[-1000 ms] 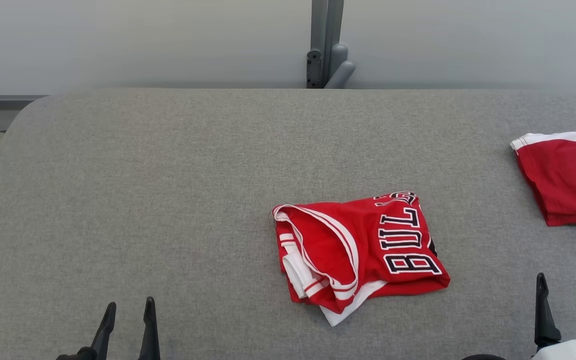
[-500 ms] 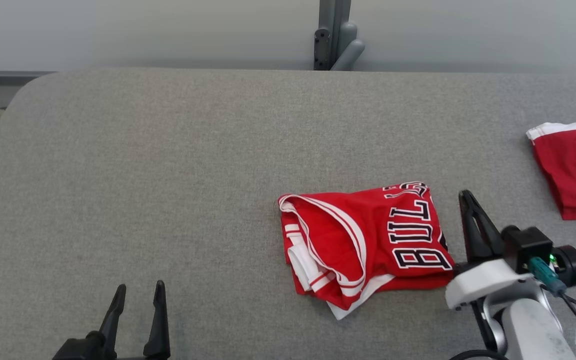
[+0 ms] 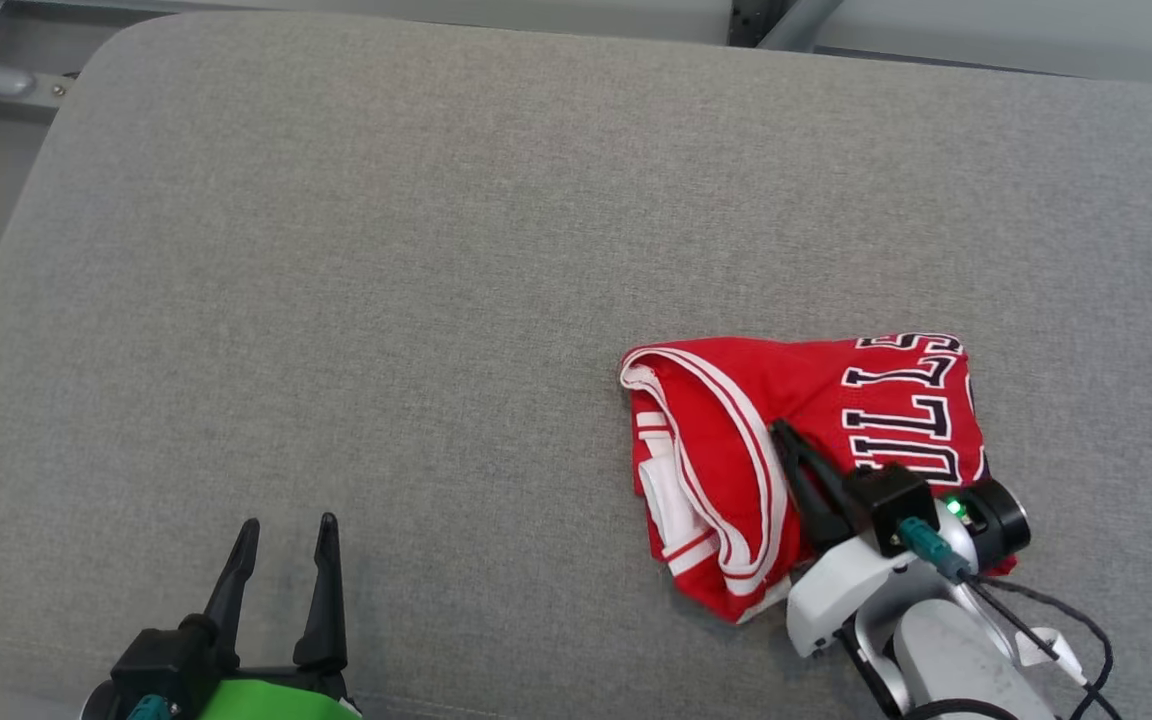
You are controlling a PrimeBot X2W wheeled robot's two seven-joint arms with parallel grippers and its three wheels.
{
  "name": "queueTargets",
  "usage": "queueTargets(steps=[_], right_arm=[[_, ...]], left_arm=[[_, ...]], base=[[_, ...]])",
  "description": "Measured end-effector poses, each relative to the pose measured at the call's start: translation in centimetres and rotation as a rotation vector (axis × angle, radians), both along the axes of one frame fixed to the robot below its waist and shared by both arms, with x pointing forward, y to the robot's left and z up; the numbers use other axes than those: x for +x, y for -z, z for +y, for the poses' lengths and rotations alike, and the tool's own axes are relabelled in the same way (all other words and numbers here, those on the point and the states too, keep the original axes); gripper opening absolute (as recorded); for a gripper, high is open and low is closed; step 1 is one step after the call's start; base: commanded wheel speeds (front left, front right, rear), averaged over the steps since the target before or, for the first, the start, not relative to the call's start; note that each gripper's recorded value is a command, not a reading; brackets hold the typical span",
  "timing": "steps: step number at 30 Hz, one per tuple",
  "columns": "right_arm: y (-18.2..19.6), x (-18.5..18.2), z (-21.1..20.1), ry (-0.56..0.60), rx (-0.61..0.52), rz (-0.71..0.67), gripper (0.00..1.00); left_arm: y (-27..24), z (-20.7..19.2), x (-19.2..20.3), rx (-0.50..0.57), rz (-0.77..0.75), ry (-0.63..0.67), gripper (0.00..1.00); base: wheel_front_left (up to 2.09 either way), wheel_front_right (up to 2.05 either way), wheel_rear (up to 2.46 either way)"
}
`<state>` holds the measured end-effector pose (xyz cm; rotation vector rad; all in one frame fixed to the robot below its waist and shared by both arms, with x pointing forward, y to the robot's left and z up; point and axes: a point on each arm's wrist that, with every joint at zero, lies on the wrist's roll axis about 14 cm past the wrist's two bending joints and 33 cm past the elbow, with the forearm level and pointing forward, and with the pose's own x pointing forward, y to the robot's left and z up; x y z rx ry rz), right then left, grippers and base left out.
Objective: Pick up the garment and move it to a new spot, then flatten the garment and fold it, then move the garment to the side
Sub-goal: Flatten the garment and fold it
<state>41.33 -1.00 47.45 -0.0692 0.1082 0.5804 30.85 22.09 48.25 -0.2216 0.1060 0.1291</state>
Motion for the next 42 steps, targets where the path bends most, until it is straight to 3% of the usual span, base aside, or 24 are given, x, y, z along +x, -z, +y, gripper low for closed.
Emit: queueTargets(steps=[6, 15, 21, 28, 32, 35, 37, 42], right_arm=[[3.2, -2.9, 2.6, -0.099, -0.01, 0.101, 0.0], [2.3, -4.8, 6.1, -0.219, 0.018, 0.095, 0.0], [3.6, -6.6, 7.3, -0.278, 0.006, 0.156, 0.0], [0.7, -6.2, 8.4, -0.295, 0.066, 0.086, 0.0], [-2.9, -4.8, 7.1, -0.224, 0.138, -0.007, 0.0], [-4.0, -4.7, 4.6, -0.146, 0.13, -0.057, 0.45], [-4.5, -4.8, 2.5, -0.085, 0.106, -0.09, 1.0], [-5.1, -4.7, -4.6, 0.112, 0.056, -0.138, 1.0]], left_arm=[[0.6, 1.1, -0.8, -0.004, 0.023, -0.042, 1.0], [0.4, 1.1, -1.2, -0.013, 0.016, -0.049, 1.0], [0.2, 1.5, -1.5, -0.019, 0.008, -0.064, 1.0], [0.2, 1.8, -1.9, -0.028, 0.007, -0.077, 1.0], [-0.1, 2.2, -2.4, -0.028, -0.004, -0.089, 1.0], [-0.3, 2.4, -2.8, -0.024, -0.011, -0.093, 1.0], [-0.6, 2.3, -2.9, -0.017, -0.022, -0.086, 1.0], [-1.2, 1.8, -2.6, -0.008, -0.045, -0.057, 1.0]], base=[[0.0, 0.0, 0.0], [0.0, 0.0, 0.0], [0.0, 0.0, 0.0], [0.0, 0.0, 0.0], [0.0, 0.0, 0.0], [0.0, 0.0, 0.0], [0.0, 0.0, 0.0], [0.0, 0.0, 0.0]])
